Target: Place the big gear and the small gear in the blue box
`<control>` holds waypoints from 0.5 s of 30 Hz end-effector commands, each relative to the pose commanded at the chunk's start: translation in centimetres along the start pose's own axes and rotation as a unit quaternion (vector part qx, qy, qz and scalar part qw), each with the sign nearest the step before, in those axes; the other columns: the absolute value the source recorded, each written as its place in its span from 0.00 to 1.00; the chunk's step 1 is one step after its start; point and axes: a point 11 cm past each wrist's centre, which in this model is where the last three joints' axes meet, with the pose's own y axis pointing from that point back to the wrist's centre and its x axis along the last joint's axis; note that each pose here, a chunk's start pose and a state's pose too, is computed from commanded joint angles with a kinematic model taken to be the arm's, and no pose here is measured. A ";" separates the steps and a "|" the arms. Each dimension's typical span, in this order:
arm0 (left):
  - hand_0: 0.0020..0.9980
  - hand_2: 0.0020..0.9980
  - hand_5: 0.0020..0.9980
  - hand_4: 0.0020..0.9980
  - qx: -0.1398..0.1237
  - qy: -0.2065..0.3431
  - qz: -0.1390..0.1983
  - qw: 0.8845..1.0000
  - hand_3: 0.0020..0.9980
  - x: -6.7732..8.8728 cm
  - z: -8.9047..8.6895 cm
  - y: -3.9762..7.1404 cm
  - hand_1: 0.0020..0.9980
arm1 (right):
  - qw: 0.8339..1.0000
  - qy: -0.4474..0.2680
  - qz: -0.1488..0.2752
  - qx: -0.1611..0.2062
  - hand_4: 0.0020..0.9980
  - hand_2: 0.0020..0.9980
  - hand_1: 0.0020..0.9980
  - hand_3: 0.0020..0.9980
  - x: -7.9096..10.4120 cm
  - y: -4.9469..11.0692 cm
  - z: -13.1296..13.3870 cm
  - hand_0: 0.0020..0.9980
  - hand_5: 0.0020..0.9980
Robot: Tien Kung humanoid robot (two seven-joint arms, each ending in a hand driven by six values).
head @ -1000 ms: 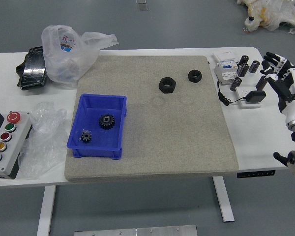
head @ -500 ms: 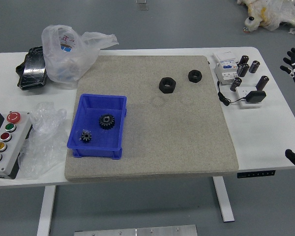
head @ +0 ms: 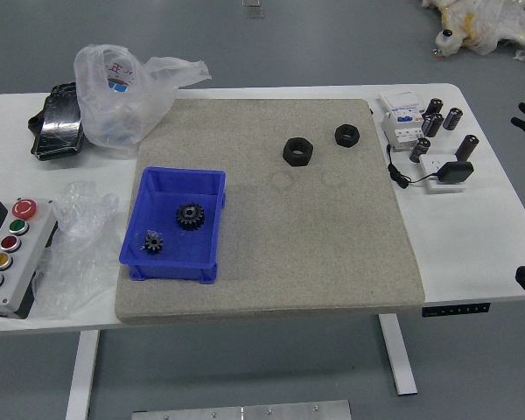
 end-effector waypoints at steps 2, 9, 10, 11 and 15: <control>0.69 0.54 0.42 0.64 0.001 0.000 0.000 1.000 0.66 0.0 -0.1 0.0 0.55 | 1.000 -0.009 0.005 -0.001 0.81 0.72 0.68 0.70 0.3 0.1 0.2 0.65 0.58; 0.68 0.53 0.42 0.64 0.005 0.001 0.000 1.000 0.66 0.1 -0.4 -0.1 0.53 | 1.000 -0.018 0.008 -0.001 0.82 0.64 0.55 0.69 0.5 0.0 0.3 0.57 0.63; 0.69 0.52 0.42 0.64 0.005 0.001 0.000 1.000 0.66 0.1 -0.5 -0.1 0.52 | 1.000 -0.019 0.007 0.000 0.84 0.59 0.51 0.69 0.4 0.0 0.3 0.55 0.66; 0.69 0.52 0.42 0.64 0.006 0.001 0.000 1.000 0.66 0.1 -0.5 -0.1 0.52 | 1.000 -0.020 0.006 -0.001 0.84 0.59 0.51 0.69 0.3 0.0 0.3 0.55 0.66; 0.69 0.52 0.42 0.64 0.007 0.001 -0.001 1.000 0.66 0.0 -0.7 -0.1 0.52 | 1.000 -0.027 -0.001 -0.003 0.84 0.59 0.51 0.69 -0.2 0.0 0.4 0.55 0.66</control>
